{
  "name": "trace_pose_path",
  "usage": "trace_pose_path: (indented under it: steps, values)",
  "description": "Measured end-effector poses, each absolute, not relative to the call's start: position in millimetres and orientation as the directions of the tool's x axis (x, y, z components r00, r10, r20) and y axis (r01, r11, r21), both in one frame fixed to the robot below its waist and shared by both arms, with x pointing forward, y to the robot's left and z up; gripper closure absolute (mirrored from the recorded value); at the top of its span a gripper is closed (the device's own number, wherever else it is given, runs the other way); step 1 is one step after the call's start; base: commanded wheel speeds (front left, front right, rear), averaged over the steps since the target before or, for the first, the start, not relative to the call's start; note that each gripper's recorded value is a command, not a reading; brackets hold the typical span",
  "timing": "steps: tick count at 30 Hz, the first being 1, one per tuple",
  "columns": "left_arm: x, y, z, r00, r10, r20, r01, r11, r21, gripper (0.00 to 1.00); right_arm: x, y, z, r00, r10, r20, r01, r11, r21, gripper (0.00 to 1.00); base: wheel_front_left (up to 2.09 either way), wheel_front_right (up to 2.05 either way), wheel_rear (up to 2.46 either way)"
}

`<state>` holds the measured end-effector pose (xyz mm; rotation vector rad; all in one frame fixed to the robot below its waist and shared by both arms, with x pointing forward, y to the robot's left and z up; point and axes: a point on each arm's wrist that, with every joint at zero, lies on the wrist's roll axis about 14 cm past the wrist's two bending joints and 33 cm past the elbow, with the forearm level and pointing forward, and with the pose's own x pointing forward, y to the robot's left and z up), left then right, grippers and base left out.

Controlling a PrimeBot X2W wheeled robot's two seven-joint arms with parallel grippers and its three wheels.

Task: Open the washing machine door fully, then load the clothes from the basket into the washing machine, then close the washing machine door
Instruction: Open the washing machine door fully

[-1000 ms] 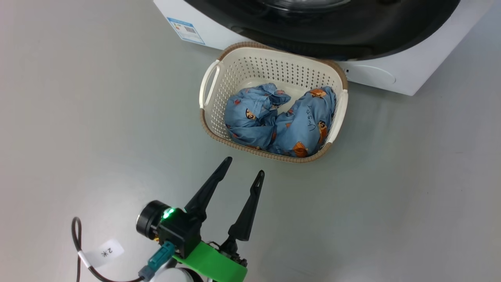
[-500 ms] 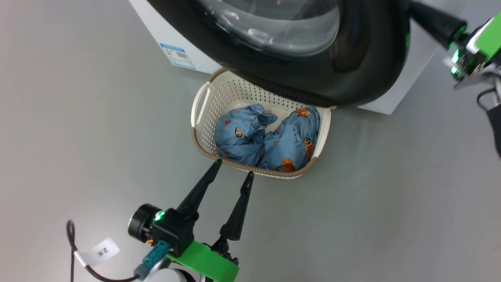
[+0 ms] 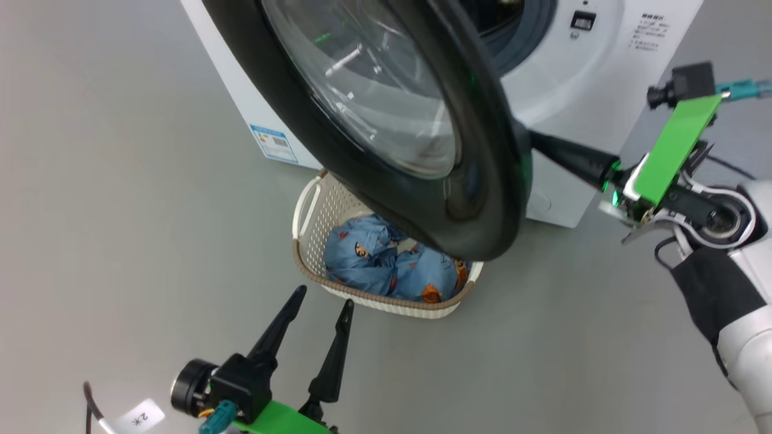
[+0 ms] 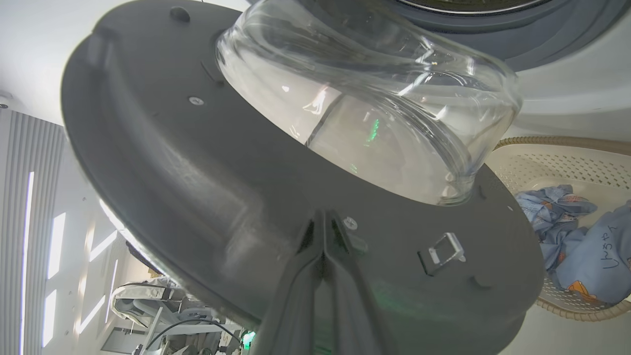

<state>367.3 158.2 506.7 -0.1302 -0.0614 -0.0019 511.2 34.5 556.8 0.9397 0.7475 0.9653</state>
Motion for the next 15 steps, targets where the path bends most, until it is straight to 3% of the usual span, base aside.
trace_pose_path:
  steps: [15]
  values:
    - [331.6, 187.3, 512.8, 0.992, 0.096, 0.080, -0.085, 0.988, -0.133, 0.00, 445.0, 81.6, 560.6, 0.256, 0.960, -0.114, -0.371, 0.206, 0.905, 1.00, 0.00, 0.00, 0.00]
